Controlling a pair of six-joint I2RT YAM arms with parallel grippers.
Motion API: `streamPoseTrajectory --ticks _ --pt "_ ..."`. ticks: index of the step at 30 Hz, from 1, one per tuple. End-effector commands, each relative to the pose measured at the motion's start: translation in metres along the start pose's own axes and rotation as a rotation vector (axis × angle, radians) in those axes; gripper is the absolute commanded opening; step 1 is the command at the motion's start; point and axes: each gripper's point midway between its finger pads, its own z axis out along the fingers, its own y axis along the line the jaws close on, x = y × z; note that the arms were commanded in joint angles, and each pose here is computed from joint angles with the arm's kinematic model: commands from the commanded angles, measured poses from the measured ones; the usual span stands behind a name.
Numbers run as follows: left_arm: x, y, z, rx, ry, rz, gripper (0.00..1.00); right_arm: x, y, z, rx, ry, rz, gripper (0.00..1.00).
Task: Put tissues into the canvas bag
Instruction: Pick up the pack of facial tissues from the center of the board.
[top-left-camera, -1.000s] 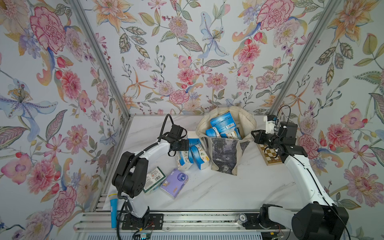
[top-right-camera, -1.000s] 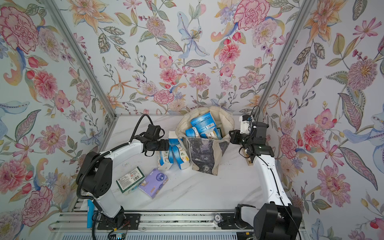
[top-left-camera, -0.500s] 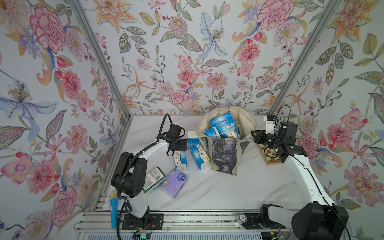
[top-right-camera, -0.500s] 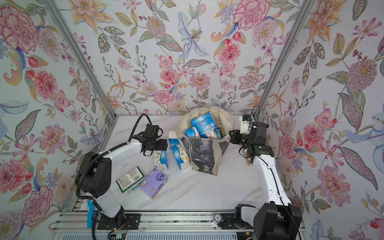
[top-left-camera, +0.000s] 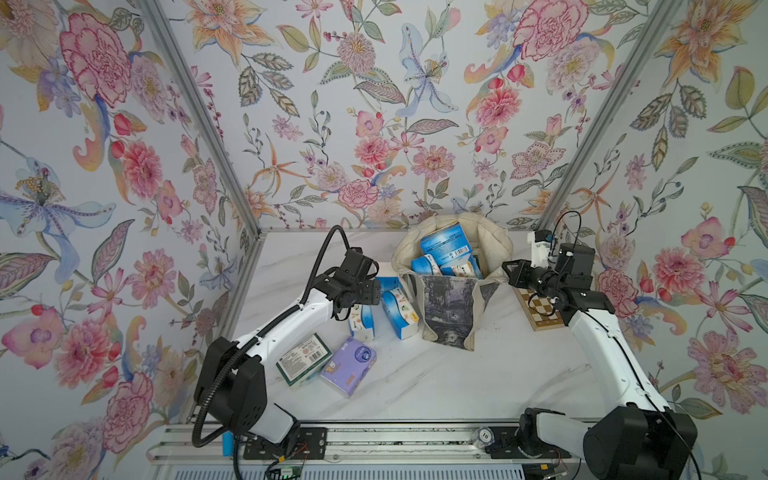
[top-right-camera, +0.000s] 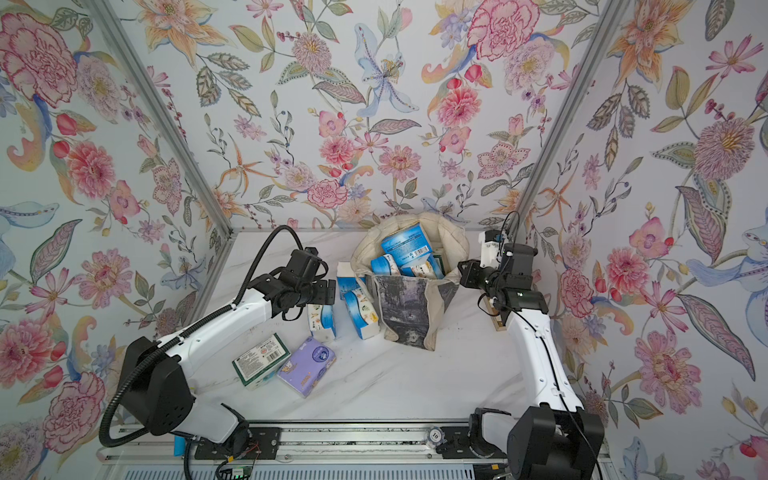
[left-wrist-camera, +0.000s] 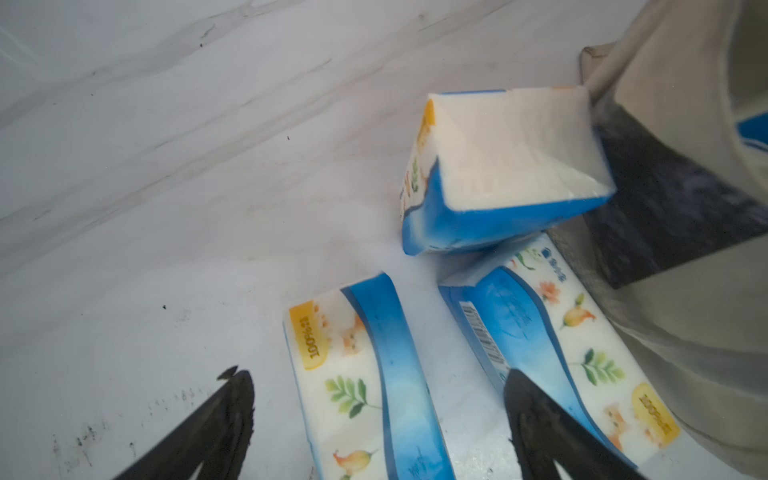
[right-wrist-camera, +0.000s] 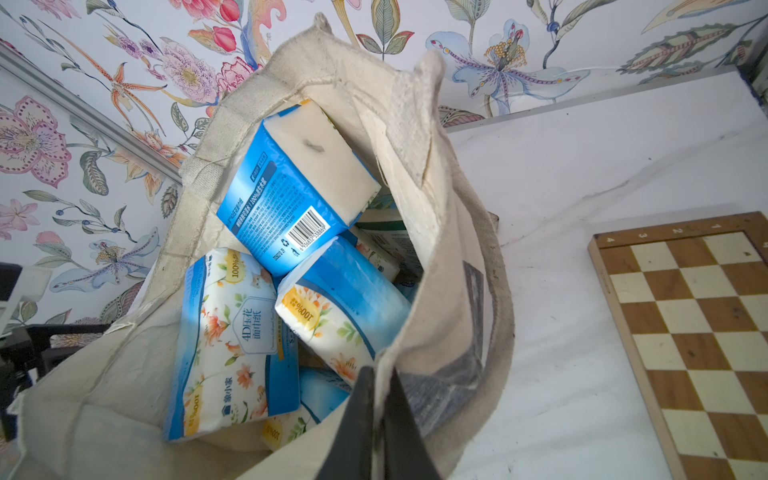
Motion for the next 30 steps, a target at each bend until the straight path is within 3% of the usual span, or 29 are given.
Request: streamPoseTrajectory --ticks 1,6,15,25,30 --pt "0.046 0.005 0.001 0.008 0.109 -0.090 0.96 0.000 0.003 0.006 -0.033 0.001 0.010 0.09" --pt "0.068 0.005 0.002 0.011 0.135 -0.130 0.98 -0.002 0.005 0.008 -0.043 -0.002 0.007 0.09" --pt "0.057 -0.013 0.026 0.050 0.106 -0.140 0.98 -0.002 0.005 0.009 -0.043 -0.004 0.004 0.09" --pt "0.073 0.008 0.050 -0.095 0.173 -0.048 0.97 0.002 -0.002 0.011 -0.030 0.009 0.016 0.09" --pt "0.061 0.003 0.053 -0.083 0.155 -0.032 0.83 0.002 -0.002 0.014 -0.035 0.012 0.019 0.09"
